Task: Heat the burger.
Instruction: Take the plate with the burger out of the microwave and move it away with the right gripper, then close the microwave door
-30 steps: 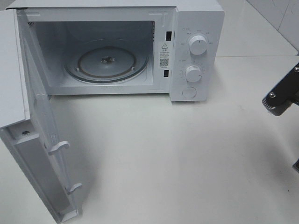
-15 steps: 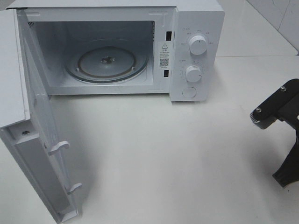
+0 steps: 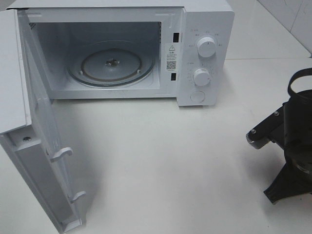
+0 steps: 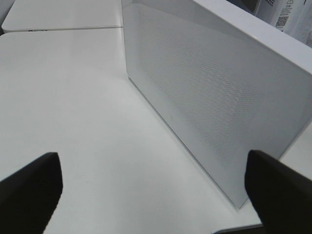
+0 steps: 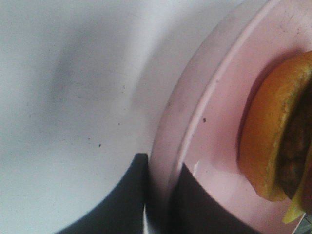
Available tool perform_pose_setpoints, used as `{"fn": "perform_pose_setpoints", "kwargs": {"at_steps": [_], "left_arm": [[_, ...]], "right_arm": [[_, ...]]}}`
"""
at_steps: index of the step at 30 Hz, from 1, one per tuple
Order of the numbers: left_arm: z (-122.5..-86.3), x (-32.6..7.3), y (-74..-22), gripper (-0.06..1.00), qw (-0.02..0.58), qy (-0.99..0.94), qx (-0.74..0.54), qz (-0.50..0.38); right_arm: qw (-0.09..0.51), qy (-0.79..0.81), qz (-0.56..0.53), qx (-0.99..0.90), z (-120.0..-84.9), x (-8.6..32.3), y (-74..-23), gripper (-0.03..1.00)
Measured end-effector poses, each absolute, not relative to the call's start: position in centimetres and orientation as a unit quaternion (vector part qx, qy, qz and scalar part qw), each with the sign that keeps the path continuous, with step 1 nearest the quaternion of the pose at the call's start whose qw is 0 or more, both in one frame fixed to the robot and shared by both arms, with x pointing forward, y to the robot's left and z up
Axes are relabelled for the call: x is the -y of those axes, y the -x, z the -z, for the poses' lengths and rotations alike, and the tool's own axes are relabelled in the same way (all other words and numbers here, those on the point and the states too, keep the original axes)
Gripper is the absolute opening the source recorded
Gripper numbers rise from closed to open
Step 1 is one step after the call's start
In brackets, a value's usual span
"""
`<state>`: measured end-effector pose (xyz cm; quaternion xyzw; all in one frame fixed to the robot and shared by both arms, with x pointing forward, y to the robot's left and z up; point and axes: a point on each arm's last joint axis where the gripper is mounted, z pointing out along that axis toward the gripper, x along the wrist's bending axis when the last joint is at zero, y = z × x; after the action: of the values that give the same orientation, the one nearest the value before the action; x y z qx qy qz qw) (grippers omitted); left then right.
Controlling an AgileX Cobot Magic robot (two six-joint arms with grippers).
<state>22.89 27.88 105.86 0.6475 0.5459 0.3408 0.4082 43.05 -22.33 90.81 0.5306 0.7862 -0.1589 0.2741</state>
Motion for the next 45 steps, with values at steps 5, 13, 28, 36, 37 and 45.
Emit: {"fn": "perform_pose_setpoints", "kwargs": {"at_steps": [5,13,28,36,37,45], "left_arm": [[-105.9,-27.9,-22.9,0.93,0.408,-0.647,-0.546,-0.341],[-105.9,-27.9,-22.9,0.93,0.408,-0.647,-0.546,-0.341],[-105.9,-27.9,-22.9,0.93,0.408,-0.647,-0.546,-0.341],[-105.9,-27.9,-22.9,0.93,0.408,-0.647,-0.546,-0.341],[-105.9,-27.9,-22.9,0.93,0.408,-0.647,-0.546,-0.341],[-105.9,-27.9,-22.9,0.93,0.408,-0.647,-0.546,-0.341]], "right_arm": [[0.257,-0.528,0.161,-0.793,-89.3,22.4,-43.6,0.07],[0.257,-0.529,0.176,-0.789,-88.1,22.6,-43.9,0.15],[0.225,-0.545,0.149,-0.794,-89.7,22.2,-43.2,0.54],[0.182,-0.539,0.038,-0.822,-94.1,21.1,-42.4,0.57],[0.175,-0.532,0.02,-0.828,-94.8,20.9,-42.2,0.58],[0.157,-0.484,-0.104,-0.855,-99.7,21.1,-39.6,0.76]]}}
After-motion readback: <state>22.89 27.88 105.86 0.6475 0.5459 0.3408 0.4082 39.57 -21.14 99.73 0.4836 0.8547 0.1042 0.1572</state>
